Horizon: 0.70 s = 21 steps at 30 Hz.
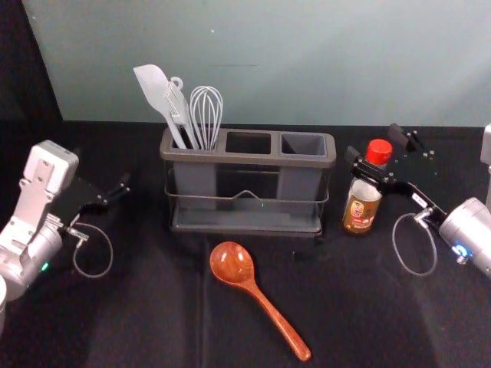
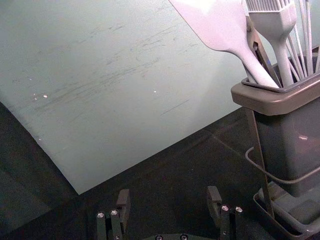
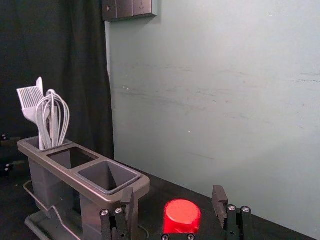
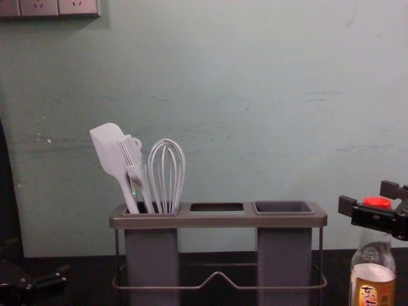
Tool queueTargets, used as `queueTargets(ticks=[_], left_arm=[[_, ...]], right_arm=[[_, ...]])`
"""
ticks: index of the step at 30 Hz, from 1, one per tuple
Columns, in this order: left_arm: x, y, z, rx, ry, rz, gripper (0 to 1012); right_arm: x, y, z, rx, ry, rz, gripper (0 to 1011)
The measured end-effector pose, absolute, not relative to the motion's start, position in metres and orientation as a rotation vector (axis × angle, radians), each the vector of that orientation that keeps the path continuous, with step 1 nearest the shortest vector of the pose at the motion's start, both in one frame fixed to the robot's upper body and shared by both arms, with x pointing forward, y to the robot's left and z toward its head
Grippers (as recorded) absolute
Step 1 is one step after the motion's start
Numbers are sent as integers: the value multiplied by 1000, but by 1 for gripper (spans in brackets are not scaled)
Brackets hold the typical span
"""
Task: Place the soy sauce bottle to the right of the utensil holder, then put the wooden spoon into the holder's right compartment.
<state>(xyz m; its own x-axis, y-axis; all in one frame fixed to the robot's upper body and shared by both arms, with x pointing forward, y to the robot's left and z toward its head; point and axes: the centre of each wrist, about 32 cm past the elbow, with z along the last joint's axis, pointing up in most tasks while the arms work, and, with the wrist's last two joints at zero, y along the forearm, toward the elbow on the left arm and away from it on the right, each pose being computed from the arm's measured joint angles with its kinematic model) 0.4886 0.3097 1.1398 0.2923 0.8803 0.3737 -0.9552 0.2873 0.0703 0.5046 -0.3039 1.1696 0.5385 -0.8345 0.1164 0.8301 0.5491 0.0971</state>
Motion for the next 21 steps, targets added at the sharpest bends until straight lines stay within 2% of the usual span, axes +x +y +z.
queueTargets(ticks=[21], left_arm=[[489, 310, 1140, 304, -285, 1248, 1005]], right_arm=[[498, -305, 1176, 64, -189, -996, 1003]])
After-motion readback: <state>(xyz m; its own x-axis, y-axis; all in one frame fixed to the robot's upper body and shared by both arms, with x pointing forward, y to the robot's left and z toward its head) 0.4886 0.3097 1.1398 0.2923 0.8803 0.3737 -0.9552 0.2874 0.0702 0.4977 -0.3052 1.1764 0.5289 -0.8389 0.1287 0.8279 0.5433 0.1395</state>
